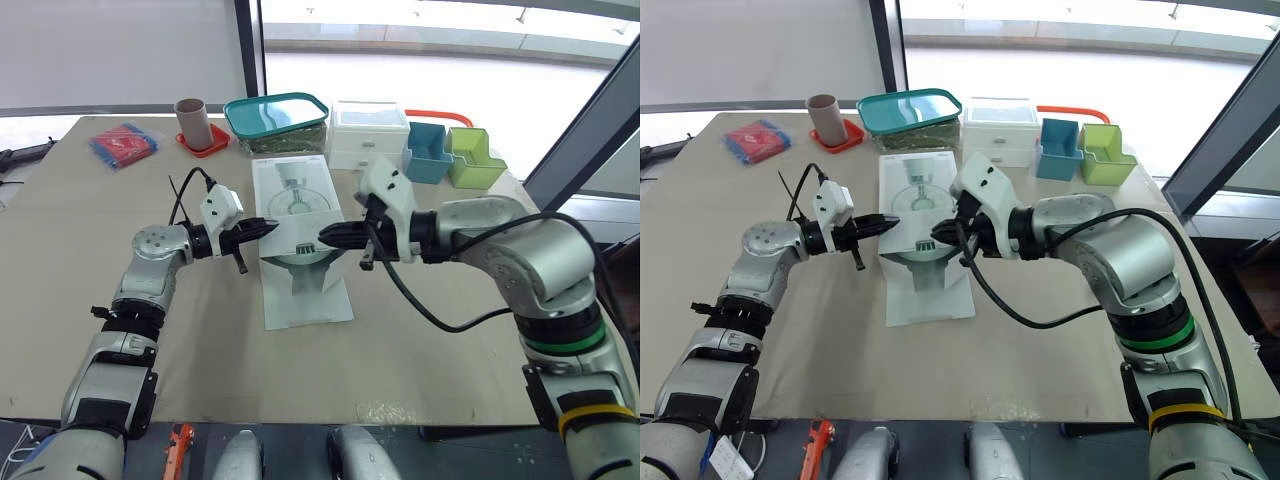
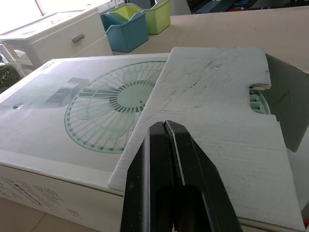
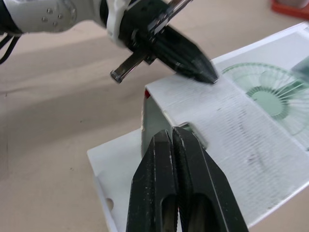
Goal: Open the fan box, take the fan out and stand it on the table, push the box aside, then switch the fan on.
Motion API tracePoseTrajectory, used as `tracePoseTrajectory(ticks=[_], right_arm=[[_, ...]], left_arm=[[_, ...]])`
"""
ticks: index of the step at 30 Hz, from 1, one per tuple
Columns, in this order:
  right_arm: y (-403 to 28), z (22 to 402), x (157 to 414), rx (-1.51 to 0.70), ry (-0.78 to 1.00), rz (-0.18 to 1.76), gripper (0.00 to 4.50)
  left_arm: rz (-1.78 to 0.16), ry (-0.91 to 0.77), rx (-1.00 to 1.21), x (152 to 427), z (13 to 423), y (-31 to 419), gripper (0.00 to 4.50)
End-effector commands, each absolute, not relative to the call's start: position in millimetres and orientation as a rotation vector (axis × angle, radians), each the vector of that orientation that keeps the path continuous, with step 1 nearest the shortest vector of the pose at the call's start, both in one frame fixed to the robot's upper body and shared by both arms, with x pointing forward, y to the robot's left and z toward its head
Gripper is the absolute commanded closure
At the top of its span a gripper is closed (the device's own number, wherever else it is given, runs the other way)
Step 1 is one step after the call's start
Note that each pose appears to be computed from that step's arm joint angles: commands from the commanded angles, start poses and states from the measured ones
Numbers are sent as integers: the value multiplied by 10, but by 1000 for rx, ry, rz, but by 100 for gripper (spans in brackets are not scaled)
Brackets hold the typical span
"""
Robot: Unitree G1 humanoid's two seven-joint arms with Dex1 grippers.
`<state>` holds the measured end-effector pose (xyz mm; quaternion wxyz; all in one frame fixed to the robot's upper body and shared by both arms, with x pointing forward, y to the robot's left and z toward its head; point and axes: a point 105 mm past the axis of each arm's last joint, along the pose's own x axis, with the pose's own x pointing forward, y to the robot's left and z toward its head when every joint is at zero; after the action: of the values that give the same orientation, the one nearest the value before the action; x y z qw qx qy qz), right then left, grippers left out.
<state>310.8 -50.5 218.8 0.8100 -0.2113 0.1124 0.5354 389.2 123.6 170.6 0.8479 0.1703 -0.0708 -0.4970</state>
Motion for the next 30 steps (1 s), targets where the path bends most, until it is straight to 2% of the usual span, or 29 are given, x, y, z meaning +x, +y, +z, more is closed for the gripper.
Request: tracePoseTrajectory(ticks=[1,6,30], right_arm=[[-472,2155,3192,-505,231,1098,442],[-495,2116,3268,-512,251,1059,442],[-943,1893,3216,-744,346,1006,442]], left_arm=[[-1048,-131,367,3880,1657,1241,450],[-1048,-127,366,3877,1637,1227,450],[-1052,-128,362,3886,1619,1167,450]])
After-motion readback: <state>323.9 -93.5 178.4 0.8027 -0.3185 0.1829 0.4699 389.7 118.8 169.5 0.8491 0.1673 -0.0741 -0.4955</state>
